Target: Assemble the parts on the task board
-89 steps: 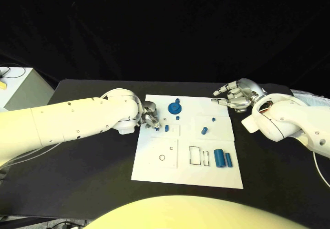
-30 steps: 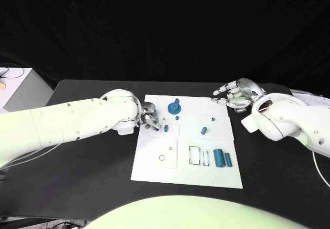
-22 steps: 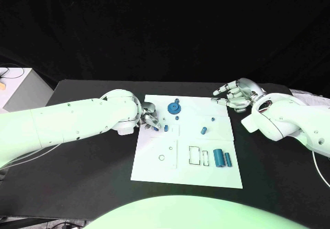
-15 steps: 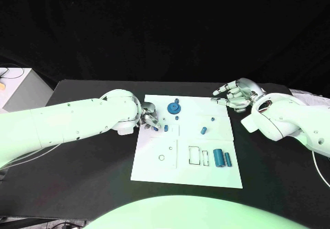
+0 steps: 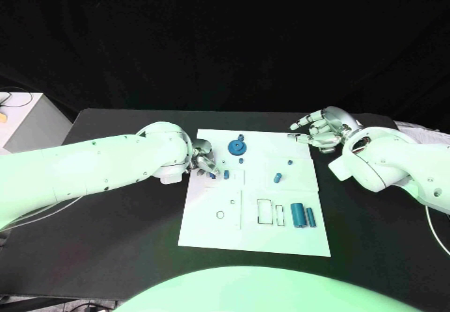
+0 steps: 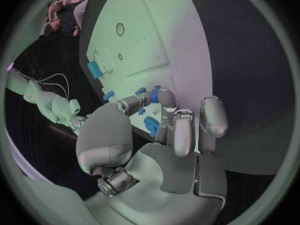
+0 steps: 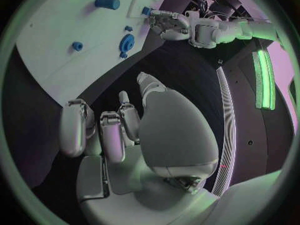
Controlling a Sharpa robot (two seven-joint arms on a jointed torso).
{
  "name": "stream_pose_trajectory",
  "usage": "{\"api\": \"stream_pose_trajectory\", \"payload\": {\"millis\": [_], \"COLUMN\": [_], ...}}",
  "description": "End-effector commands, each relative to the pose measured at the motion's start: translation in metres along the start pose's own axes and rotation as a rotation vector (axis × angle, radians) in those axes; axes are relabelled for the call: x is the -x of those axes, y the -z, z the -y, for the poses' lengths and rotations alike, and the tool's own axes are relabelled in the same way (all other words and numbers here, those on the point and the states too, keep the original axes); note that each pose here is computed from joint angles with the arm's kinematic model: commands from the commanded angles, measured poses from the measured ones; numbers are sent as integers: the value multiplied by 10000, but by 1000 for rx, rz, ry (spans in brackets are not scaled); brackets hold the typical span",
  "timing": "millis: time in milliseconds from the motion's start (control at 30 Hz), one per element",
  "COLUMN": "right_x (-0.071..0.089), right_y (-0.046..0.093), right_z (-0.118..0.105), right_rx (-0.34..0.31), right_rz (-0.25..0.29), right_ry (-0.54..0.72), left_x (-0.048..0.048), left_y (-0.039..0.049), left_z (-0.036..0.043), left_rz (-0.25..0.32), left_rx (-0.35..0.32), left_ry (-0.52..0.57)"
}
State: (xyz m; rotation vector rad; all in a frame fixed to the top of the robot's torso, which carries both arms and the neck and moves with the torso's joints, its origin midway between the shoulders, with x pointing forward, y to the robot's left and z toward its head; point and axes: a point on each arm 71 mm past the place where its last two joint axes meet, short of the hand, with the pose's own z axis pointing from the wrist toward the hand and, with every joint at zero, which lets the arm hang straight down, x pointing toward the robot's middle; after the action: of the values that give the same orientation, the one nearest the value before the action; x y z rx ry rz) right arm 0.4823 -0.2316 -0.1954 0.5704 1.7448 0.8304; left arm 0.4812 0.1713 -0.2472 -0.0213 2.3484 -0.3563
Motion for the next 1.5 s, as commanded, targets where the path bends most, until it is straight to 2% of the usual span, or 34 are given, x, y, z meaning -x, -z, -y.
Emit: {"api": "stream_pose_trajectory", "payload": {"millis": [33, 1500], "right_x": [-2, 8], "right_y": [1, 11], "right_z": [-4, 5], "right_rx": [12, 11], "right_rz": [-3, -1], "right_ry": [6, 6], "left_x": [-125, -157], "left_y": [-32, -7], "left_z": [-21, -19], "left_rz": [-46, -24], "left_rx": [11, -1], "left_ry": [-19, 1]}}
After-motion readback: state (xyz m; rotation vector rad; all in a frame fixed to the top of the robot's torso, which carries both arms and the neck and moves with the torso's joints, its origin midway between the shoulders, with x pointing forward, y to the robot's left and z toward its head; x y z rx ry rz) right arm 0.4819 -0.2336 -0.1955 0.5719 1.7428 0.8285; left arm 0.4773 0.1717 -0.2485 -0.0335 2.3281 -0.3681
